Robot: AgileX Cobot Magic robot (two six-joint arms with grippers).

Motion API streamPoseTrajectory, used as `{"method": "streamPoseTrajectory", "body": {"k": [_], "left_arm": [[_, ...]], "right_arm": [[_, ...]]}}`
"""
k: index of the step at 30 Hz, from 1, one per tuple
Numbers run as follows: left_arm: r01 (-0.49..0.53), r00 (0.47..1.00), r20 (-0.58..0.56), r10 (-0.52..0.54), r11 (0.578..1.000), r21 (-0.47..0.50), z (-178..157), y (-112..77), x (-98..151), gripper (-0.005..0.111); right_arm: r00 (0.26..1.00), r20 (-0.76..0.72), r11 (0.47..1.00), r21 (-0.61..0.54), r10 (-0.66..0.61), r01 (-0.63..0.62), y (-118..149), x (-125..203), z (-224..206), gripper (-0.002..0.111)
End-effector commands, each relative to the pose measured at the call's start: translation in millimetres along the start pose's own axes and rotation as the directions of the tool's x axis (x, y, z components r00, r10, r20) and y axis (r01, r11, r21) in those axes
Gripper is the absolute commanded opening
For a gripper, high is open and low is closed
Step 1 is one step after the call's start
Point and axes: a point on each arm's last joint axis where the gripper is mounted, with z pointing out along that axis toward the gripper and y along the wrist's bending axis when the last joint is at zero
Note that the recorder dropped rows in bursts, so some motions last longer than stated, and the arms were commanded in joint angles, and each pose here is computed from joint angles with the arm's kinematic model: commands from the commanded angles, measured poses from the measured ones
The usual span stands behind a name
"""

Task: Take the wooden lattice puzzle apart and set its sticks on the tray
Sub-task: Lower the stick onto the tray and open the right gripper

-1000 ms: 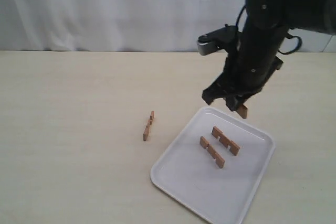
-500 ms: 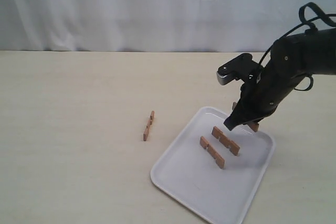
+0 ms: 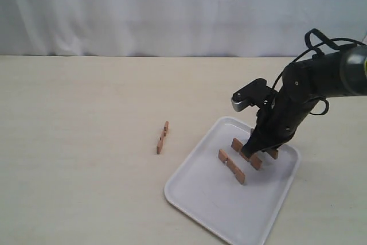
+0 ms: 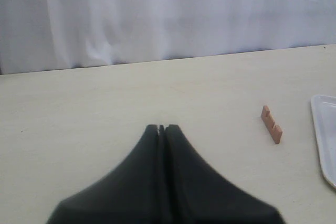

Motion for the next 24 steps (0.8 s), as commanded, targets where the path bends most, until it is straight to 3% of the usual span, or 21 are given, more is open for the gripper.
{"method": "streamPoseTrajectory", "body": {"k": [1, 9, 19, 24], "left_arm": [[0.002, 1.000, 0.009, -0.002, 1.000, 0.000, 0.2, 0.0, -0.3, 0.000], [0.002, 1.000, 0.009, -0.002, 1.000, 0.000, 0.2, 0.0, -0.3, 0.000], [0.002, 1.000, 0.009, -0.002, 1.000, 0.000, 0.2, 0.0, -0.3, 0.000], [0.002, 1.000, 0.009, -0.002, 1.000, 0.000, 0.2, 0.0, -0.3, 0.000]], "right_arm": [[0.998, 0.017, 0.998, 0.005, 0.060, -0.060, -2.0, -0.4, 2.1, 0.004], [0.998, -0.029, 0.998, -0.010, 0.060, -0.061, 0.0, 3.6, 11.7, 0.007], [0.994, -0.043, 0.994, -0.012, 0.104, -0.105, 0.4, 4.8, 11.7, 0.045], [0.996, -0.034, 0.997, 0.011, 0.082, -0.082, -2.4, 4.3, -2.1, 0.049]]}}
